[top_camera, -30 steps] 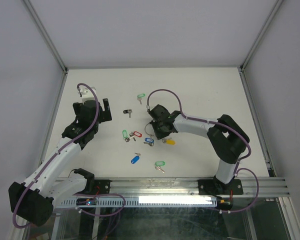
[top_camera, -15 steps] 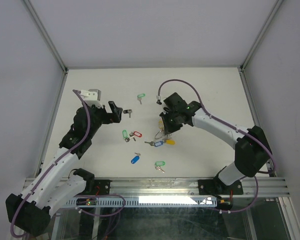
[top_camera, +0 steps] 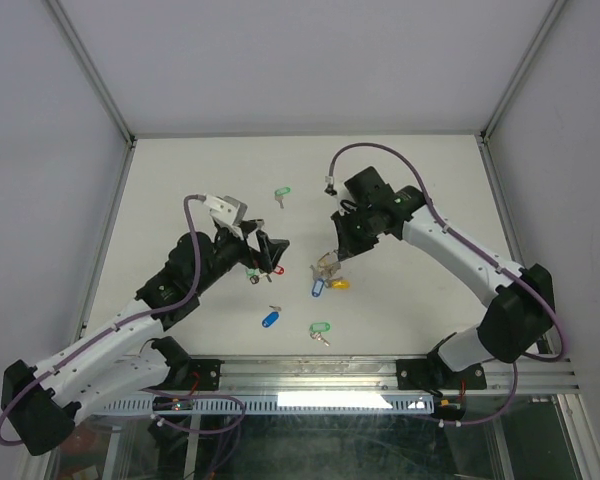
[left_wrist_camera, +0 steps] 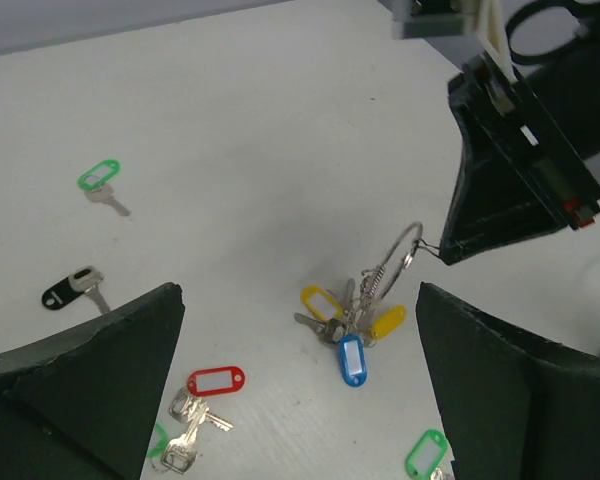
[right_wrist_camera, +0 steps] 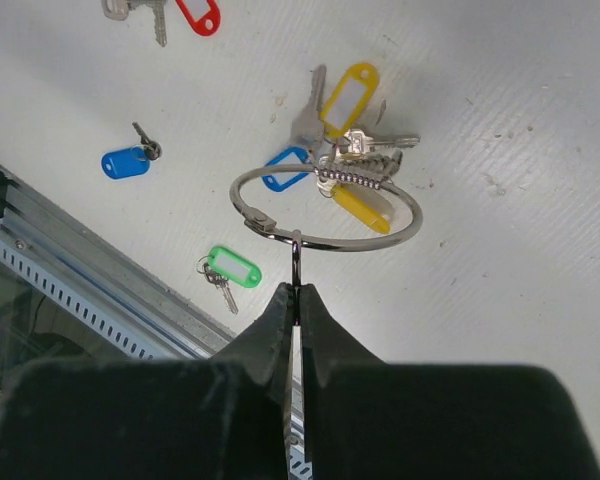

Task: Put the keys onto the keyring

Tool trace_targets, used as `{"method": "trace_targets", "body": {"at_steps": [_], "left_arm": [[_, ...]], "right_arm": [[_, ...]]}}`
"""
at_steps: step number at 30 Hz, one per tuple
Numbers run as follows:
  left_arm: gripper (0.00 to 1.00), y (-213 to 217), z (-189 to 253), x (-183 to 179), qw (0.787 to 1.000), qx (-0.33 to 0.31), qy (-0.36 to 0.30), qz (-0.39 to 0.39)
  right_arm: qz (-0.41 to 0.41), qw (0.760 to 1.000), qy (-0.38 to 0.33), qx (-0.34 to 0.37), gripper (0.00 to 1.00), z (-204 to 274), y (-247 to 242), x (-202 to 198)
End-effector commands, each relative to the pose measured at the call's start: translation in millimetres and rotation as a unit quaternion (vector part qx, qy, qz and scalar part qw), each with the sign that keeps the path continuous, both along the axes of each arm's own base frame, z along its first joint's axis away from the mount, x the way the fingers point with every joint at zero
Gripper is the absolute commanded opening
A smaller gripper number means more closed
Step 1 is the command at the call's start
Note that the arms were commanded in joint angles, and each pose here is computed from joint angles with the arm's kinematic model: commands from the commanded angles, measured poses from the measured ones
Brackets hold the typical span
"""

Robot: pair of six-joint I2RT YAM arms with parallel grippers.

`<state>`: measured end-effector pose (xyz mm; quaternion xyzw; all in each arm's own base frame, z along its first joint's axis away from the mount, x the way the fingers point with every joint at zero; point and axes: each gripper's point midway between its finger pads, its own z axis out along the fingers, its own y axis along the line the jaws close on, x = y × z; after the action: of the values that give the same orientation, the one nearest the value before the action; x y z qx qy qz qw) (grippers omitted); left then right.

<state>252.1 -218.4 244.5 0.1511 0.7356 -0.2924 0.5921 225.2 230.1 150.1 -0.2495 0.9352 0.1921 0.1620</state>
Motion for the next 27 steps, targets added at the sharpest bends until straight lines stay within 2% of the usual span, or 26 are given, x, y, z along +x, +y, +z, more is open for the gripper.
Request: {"method": "trace_targets", "body": {"at_steps": [1, 5, 8, 16, 20, 23, 27], "left_arm": [[0.99, -29.0, 27.4, -15.2, 0.995, -0.014, -0.091, -0.05], [0.99, -54.1, 31.2, -32.8, 0.985, 0.008, -0.145, -0.09], [0.99, -70.7, 29.3, -39.7, 0.977, 0.048, -0.177, -0.107], [0.96, -93.1, 33.1, -41.4, 0.947, 0.148, -0.269, -0.089], [0.94, -101.0, 41.1, -45.1, 0.931, 0.173, -0.313, -0.078], [0.91, -106.3, 42.6, -45.3, 0.918, 0.193, -0.338, -0.075], [0.79, -115.5, 42.2, -46.4, 0.902, 0.218, -0.364, -0.084]], "right_arm": [[0.021, 0.998, -0.039, 0.053, 0.0, 53.0, 7.5, -0.1], [0.034, 0.996, -0.042, 0.073, 0.0, 76.6, 9.3, -7.2], [0.047, 0.995, -0.035, 0.084, 0.0, 89.1, 10.2, -15.4], [0.071, 0.991, -0.016, 0.114, 0.0, 110.9, 10.1, -37.9], [0.078, 0.989, -0.008, 0.123, 0.0, 117.4, 9.6, -45.8], [0.084, 0.988, -0.001, 0.131, 0.0, 120.9, 9.7, -52.0], [0.092, 0.986, 0.008, 0.139, 0.0, 124.0, 9.9, -58.7]]}}
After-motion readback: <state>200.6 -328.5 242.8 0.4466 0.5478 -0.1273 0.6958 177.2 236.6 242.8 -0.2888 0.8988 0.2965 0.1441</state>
